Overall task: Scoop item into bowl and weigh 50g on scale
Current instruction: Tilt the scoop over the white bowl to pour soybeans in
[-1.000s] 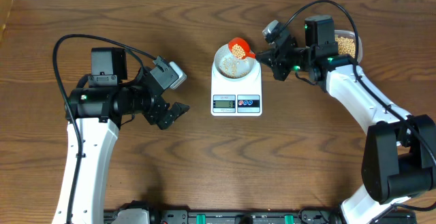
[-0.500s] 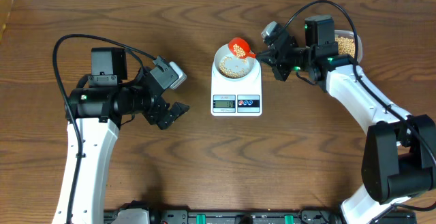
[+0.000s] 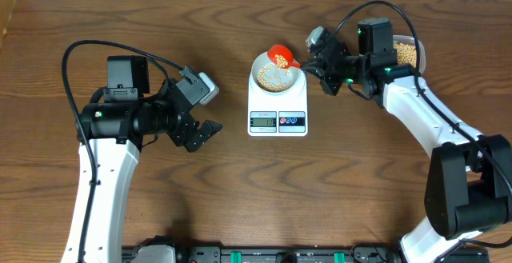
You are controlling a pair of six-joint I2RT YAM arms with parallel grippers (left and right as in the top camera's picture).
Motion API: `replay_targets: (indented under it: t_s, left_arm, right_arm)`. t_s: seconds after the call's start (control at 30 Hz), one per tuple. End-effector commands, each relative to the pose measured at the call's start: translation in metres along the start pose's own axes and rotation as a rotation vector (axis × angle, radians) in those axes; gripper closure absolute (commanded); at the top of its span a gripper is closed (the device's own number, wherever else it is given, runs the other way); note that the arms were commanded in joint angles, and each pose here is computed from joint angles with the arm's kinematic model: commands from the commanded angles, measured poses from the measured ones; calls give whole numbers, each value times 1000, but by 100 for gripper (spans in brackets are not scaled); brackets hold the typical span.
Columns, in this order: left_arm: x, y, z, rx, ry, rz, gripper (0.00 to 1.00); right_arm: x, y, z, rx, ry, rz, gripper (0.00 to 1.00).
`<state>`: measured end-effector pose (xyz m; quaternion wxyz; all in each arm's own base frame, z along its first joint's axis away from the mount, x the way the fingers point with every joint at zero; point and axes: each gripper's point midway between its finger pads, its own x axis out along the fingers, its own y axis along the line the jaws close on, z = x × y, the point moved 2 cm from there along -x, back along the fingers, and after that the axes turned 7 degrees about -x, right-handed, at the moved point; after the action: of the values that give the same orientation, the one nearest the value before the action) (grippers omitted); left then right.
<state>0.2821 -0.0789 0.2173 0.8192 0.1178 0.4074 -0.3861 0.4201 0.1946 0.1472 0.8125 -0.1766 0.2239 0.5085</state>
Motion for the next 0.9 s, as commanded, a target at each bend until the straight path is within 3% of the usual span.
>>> replay_targets:
  t_s: [0.0,0.87]
  left_arm:
    - [-7,1,8,28,-26,10,7]
    - [-7,1,8,28,-26,10,7]
  right_arm:
    - [3,2,-1,-19,-3,15,99]
    - [-4,9,11,-102,-39,42,99]
